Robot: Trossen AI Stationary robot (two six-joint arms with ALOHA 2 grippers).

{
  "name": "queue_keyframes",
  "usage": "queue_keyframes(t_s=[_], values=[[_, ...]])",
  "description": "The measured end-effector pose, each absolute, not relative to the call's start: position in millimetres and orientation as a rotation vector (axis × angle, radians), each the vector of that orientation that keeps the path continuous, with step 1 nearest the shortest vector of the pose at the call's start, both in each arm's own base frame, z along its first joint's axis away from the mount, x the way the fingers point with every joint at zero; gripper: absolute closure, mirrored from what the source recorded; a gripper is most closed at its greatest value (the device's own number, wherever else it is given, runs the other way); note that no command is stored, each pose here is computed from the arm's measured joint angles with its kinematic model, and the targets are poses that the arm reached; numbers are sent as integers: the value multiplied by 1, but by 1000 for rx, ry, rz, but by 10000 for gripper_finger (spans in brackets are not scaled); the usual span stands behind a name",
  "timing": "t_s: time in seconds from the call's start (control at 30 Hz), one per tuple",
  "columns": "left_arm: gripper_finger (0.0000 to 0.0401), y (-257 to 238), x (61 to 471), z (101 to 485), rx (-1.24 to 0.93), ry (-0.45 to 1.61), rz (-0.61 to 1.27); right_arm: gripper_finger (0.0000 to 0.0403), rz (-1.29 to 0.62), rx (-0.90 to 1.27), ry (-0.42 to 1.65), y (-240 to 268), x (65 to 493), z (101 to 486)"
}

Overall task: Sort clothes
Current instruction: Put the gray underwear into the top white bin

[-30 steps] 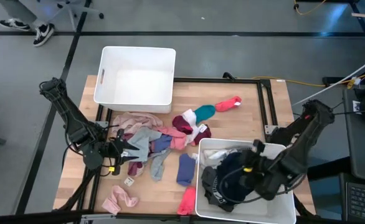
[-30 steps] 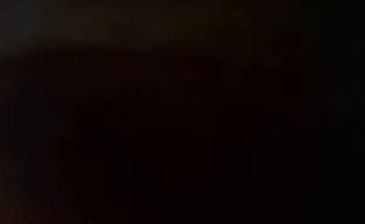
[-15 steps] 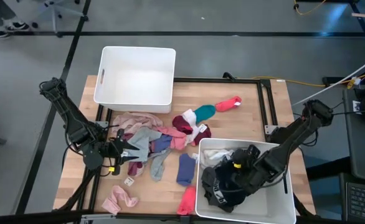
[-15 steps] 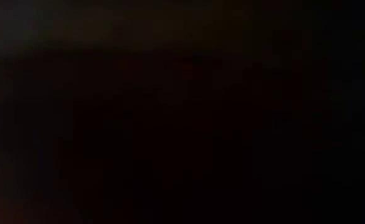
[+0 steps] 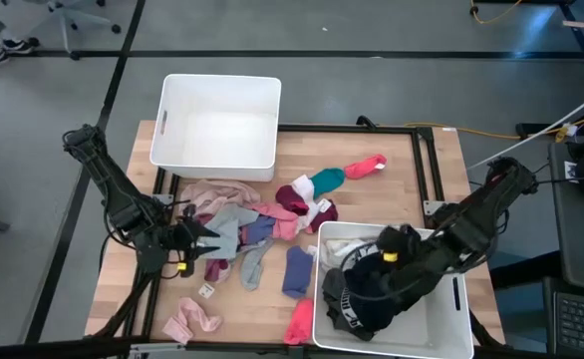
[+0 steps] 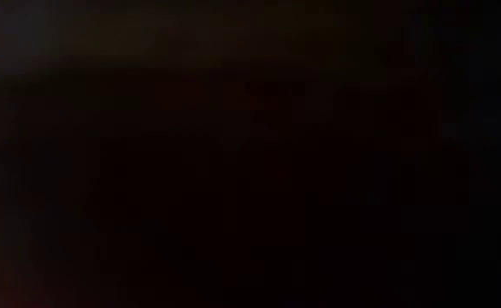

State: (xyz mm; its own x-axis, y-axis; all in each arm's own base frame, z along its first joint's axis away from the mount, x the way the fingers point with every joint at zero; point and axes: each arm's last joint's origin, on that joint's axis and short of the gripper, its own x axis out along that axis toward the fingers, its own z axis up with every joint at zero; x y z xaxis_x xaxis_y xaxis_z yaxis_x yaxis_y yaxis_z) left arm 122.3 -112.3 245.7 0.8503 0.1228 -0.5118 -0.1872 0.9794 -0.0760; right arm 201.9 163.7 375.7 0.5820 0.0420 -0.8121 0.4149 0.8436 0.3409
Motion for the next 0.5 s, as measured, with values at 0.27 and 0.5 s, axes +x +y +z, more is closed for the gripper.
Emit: queue_keyframes(t_s=[0.27, 0.5], values=[[258, -97, 132, 235, -143, 581, 343, 123, -368, 75, 488, 169, 230, 379], [258, -89, 148, 225, -101, 666, 403, 123, -407, -21, 426, 185, 276, 327]])
